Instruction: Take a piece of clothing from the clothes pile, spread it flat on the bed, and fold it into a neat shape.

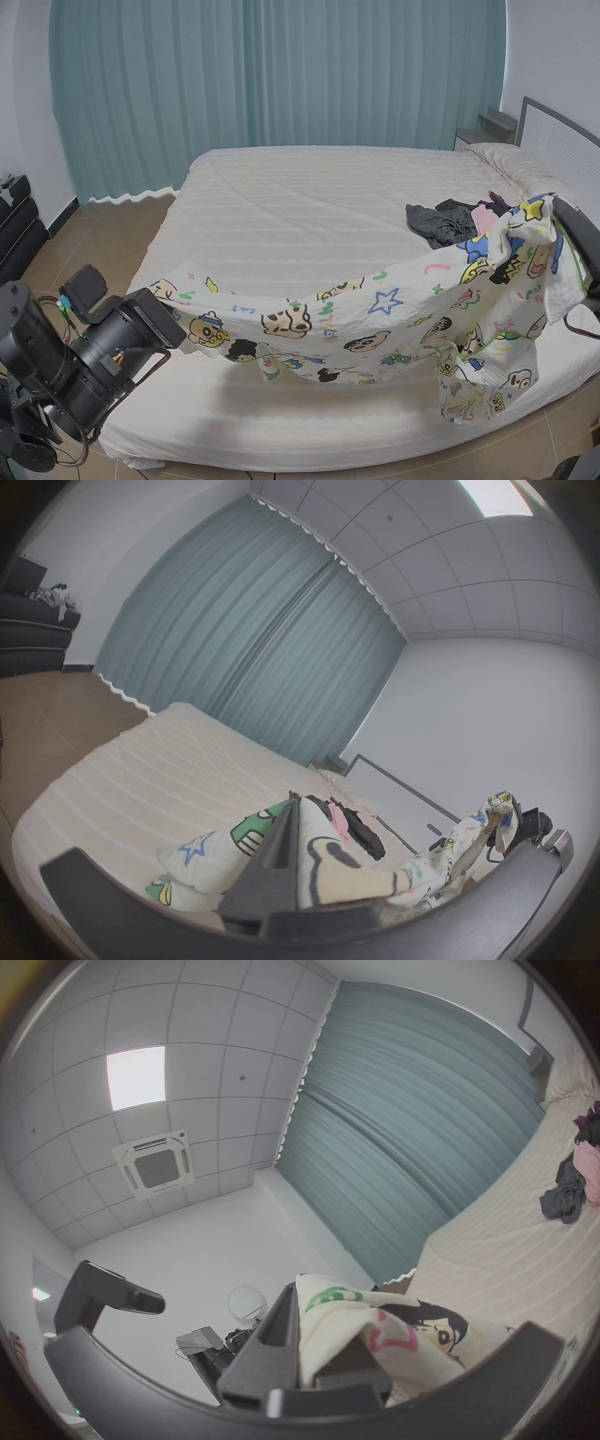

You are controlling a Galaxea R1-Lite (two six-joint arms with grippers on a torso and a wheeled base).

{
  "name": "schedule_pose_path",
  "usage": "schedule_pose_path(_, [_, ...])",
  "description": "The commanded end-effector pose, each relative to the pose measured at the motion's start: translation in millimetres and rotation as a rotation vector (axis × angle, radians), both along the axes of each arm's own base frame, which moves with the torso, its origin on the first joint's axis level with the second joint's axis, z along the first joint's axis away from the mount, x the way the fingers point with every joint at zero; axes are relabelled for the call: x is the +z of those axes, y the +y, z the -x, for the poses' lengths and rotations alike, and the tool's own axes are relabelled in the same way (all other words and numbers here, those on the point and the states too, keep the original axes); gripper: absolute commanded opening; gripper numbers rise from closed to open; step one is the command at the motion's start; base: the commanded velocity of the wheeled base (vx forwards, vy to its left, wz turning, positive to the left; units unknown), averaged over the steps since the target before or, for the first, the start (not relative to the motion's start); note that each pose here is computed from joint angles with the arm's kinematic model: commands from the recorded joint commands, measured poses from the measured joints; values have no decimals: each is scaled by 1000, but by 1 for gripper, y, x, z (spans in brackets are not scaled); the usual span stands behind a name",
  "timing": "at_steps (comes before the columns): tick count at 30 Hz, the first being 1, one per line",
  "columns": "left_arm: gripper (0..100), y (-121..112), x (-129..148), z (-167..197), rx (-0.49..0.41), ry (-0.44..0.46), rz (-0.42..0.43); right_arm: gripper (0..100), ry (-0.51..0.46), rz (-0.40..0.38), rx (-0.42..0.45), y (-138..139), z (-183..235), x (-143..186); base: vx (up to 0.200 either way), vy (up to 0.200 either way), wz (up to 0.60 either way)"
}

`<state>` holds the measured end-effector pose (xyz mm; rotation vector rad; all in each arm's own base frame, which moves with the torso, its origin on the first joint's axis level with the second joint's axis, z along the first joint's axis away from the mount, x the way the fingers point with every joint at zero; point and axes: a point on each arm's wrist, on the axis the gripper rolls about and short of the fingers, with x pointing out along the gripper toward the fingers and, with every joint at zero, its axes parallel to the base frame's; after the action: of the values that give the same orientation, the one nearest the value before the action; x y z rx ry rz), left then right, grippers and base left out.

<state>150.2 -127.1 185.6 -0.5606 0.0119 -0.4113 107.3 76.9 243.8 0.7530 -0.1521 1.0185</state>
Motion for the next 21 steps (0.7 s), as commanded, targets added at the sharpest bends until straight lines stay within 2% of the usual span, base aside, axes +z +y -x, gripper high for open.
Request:
schedule_pose_path(1, [0,8,12,7,5,-51,27,0,-60,-31,-14,-8,8,11,0,0,0])
schedule_pose_path(3, [0,11,15,9,23,-73,9,0,-89,-41,-42,-12,5,20,0,0,0])
schedule_pose_path(8, [0,13,21,8,65,-102,-3,0,-90,-43,-71,-12,-3,26,0,0,0])
schedule_pose_path(15, [0,10,7,-12,103,1,-96,0,0,37,-179,-17,-50,13,0,0,0])
schedule_pose_path(21, [0,1,-16,-51,171,98,-163,0,94,79,-253,-20,-98,-2,0,0,0])
